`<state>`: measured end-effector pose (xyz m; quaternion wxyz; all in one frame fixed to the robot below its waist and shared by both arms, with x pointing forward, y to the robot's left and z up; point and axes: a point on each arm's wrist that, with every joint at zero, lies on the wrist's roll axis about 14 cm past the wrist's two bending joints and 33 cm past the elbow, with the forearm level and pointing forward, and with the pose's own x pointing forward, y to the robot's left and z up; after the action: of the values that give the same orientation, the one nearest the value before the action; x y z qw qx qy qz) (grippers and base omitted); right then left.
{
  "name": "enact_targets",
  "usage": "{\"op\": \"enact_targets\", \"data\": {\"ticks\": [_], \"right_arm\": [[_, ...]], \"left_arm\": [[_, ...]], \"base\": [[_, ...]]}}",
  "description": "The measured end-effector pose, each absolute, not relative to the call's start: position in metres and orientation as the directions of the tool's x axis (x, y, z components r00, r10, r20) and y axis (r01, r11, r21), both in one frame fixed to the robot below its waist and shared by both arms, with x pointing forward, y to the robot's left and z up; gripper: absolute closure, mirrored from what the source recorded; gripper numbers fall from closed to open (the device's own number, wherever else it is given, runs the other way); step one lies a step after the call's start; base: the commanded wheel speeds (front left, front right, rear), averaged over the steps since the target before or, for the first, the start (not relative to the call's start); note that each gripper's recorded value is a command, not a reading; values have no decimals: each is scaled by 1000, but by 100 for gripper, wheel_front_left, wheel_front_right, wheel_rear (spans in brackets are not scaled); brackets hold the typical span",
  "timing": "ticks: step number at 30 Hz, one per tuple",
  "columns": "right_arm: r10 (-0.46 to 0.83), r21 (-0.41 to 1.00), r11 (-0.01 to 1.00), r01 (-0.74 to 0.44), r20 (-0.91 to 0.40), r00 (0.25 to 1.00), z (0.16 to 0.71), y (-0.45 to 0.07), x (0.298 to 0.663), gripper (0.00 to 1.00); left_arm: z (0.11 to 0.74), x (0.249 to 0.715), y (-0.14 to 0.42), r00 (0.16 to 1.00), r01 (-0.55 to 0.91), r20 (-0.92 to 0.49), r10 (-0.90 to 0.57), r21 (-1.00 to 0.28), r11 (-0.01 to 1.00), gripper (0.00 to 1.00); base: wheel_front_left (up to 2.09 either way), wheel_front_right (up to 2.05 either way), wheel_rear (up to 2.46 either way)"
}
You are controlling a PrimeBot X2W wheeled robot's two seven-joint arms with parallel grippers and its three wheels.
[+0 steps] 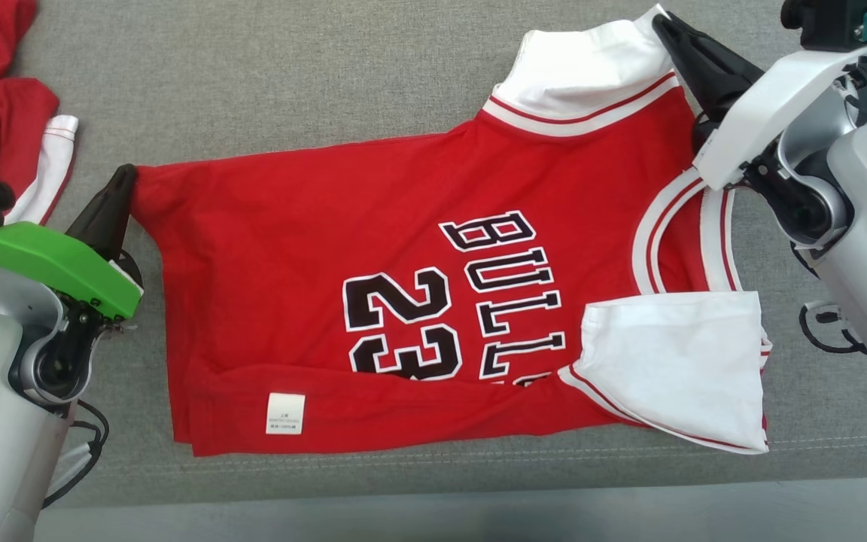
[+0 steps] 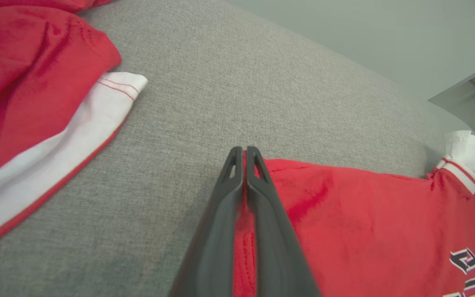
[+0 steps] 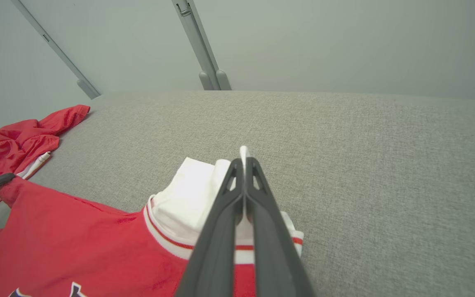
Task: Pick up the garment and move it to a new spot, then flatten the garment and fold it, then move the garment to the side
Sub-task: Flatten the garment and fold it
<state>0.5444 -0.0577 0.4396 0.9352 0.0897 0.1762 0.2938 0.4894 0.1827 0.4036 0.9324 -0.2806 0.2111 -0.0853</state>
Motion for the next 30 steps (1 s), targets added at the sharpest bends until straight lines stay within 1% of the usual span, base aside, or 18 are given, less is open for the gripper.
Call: {"op": "enact_targets", "data": {"ticks": [5, 9, 16, 22, 30], "right_arm": [[553, 246, 831, -499, -267, 789, 444, -75, 546, 100], [552, 242, 831, -501, -255, 794, 450, -78, 544, 100], [573, 300, 811, -503, -229, 787, 450, -70, 530, 100], [584, 320, 800, -507, -222, 781, 451, -66, 516, 100], [545, 284, 825, -489, -167, 822, 474, -86, 517, 100]], "left_arm": [[404, 483, 183, 901, 25, -340, -270, -581, 814, 100], [405, 480, 183, 904, 24, -334, -268, -586, 810, 100], [407, 476, 185, 911, 15, -322, -256, -595, 804, 100], [405, 467, 188, 912, -3, -330, -244, -600, 800, 100], [411, 461, 187, 919, 2, -313, -240, -605, 797, 100]], "base": [[0, 0, 0], [0, 0, 0], [0, 0, 0], [0, 0, 0], [0, 0, 0]]}}
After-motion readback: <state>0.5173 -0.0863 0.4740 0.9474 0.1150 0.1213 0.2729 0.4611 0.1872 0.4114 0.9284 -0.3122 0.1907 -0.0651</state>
